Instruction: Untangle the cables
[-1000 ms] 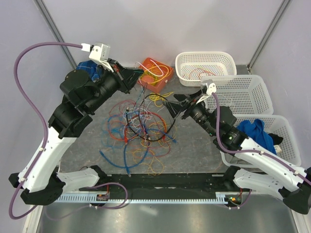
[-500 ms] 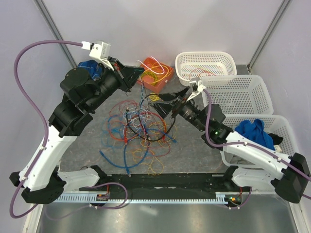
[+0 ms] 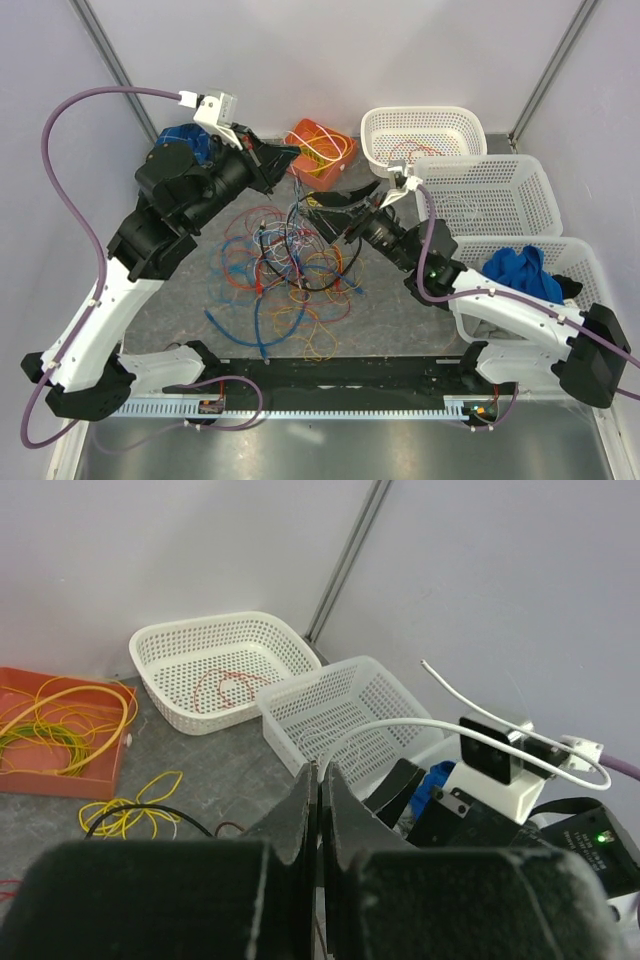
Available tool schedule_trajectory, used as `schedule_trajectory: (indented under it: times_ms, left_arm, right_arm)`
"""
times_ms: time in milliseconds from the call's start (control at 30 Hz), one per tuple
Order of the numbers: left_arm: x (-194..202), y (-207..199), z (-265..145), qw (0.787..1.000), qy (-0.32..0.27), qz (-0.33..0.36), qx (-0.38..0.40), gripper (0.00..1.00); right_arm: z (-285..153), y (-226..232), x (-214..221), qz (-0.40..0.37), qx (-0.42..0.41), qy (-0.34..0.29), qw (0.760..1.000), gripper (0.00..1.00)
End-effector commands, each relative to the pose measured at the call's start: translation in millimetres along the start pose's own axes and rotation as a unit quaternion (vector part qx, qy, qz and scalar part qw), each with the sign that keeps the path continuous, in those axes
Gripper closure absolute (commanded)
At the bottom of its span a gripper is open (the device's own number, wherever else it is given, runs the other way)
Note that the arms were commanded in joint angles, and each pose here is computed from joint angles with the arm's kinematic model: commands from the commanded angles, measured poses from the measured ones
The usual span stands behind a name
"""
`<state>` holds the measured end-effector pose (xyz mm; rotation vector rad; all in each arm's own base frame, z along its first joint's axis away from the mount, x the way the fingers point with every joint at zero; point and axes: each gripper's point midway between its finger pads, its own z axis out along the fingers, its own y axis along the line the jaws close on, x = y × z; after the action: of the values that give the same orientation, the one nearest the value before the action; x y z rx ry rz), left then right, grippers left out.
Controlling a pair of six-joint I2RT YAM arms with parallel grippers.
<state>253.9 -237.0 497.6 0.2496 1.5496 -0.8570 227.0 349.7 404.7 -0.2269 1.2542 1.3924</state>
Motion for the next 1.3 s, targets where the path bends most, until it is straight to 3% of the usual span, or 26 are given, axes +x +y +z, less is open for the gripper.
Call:
schedule_trajectory:
  times_ms: [0, 267, 333, 400, 533, 567, 600, 700, 967, 1267]
  left_arm:
    - [-3, -1, -6, 1.000, -0.010, 0.004, 0.002, 0.98]
    - [5, -2, -1, 1.000, -0.002, -0.003, 0.009, 0.98]
    - [5, -3, -1, 1.000, -0.002, -0.003, 0.011, 0.98]
    - [5, -2, -1, 1.000, -0.001, -0.004, 0.011, 0.98]
    - [4, -3, -3, 1.000, -0.003, -0.003, 0.011, 0.98]
    - [3, -3, -4, 1.000, -0.005, -0.003, 0.012, 0.98]
    - [3, -3, -4, 1.000, -0.005, -0.003, 0.011, 0.98]
    - [-2, 3, -7, 1.000, -0.016, 0.007, -0.004, 0.98]
    - [-59, 16, -13, 0.993, -0.091, 0.046, -0.067, 0.98]
    - [-126, 0, -16, 0.981, -0.169, 0.062, -0.068, 0.98]
  right_arm:
    - [-2, 27, -38, -0.006, -0.034, -0.056, 0.998, 0.18]
    - [32, 29, 23, 0.017, -0.045, 0.062, 0.997, 0.19]
    - [40, 23, 38, 0.019, -0.033, 0.081, 0.996, 0.24]
    - [43, 16, 55, 0.022, -0.019, 0.101, 0.994, 0.35]
    - [45, 5, 68, 0.023, 0.004, 0.115, 0.993, 0.47]
    - [44, 1, 70, 0.023, 0.012, 0.115, 0.993, 0.54]
    - [43, -1, 72, 0.023, 0.016, 0.115, 0.993, 0.74]
    - [35, -6, 75, 0.016, 0.025, 0.119, 0.992, 0.97]
    - [-31, -70, 133, -0.009, 0.127, 0.184, 0.975, 1.00]
    - [-79, -132, 180, -0.038, 0.232, 0.245, 0.941, 1.00]
